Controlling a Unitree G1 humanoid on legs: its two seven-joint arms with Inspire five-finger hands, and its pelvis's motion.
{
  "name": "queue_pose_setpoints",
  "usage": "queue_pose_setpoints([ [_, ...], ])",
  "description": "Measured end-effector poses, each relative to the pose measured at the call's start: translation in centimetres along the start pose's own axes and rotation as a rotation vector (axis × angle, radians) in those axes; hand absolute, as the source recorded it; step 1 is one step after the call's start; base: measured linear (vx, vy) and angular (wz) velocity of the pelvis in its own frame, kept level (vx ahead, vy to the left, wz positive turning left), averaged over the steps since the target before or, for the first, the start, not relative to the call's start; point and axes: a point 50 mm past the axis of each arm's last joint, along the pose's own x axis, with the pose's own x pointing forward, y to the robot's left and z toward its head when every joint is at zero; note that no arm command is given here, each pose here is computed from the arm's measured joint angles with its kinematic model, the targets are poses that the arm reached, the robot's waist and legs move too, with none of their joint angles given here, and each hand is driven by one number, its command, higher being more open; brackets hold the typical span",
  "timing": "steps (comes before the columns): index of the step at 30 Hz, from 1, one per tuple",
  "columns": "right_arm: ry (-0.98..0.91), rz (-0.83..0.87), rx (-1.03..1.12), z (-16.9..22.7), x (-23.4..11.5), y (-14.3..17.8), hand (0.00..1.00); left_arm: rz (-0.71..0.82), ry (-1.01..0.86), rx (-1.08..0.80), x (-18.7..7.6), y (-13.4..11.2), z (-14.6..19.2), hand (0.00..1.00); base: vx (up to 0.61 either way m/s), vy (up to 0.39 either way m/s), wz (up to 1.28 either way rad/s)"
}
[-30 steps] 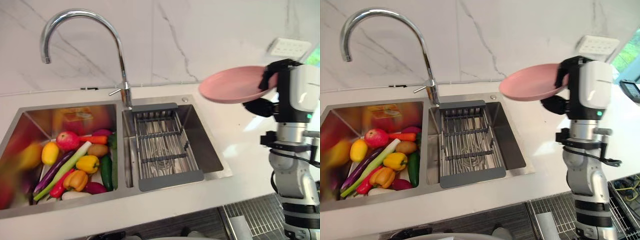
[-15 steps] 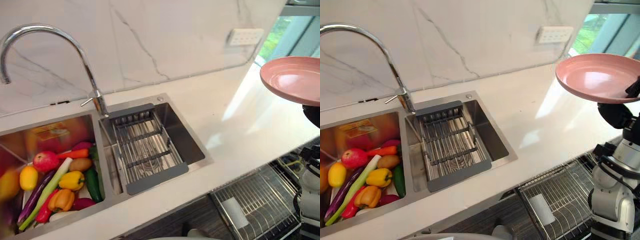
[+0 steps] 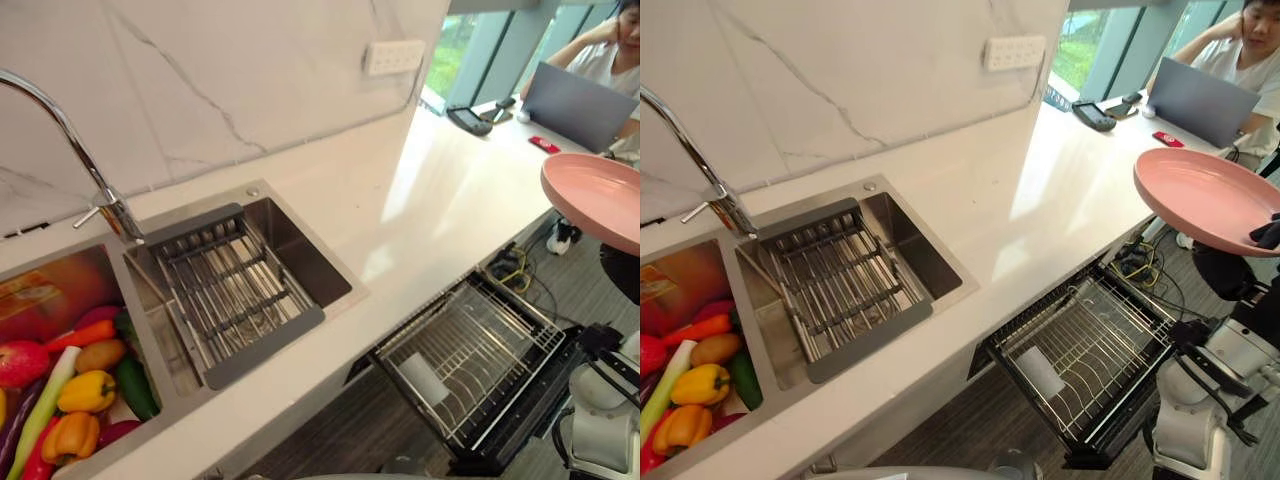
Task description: Walk over to the sink, pick up the cup, carry it to the dishwasher, place the cup inside the dishwasher, then close the dishwasher door
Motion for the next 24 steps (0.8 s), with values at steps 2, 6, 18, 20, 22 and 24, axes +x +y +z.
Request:
queue_pose_setpoints([
  [2, 0.051, 0.049, -0.005, -0.6, -1.2, 0.5, 0.0, 0.006, 0.014, -0.018, 0.0, -0.1, -0.1, 1.0, -0.08, -0.156, -0.46],
  [6, 0.127, 0.078, -0.013, -1.6, -2.8, 0.1, 0.0, -0.007, 0.054, -0.045, 0.0, -0.9, -1.1, 1.0, -0.13, -0.031, -0.22],
  [18, 0.182, 0.187, 0.008, -1.9, -4.2, 3.2, 0.0, -0.078, 0.072, -0.046, -0.3, -3.6, -1.8, 1.0, -0.08, 0.09, -0.01],
  [20, 0.195, 0.2, -0.01, -2.4, -4.1, 3.7, 0.0, -0.108, 0.075, -0.026, -0.4, -4.4, -2.0, 1.0, -0.09, 0.115, 0.12],
  [22, 0.211, 0.214, -0.032, -3.0, -4.0, 4.2, 0.0, -0.15, 0.081, -0.029, -0.5, -5.3, -2.2, 1.0, -0.06, 0.097, 0.14],
  [24, 0.219, 0.218, -0.044, -3.3, -3.6, 4.8, 0.0, -0.178, 0.079, -0.023, -0.6, -5.9, -2.1, 1.0, -0.05, 0.069, 0.08],
])
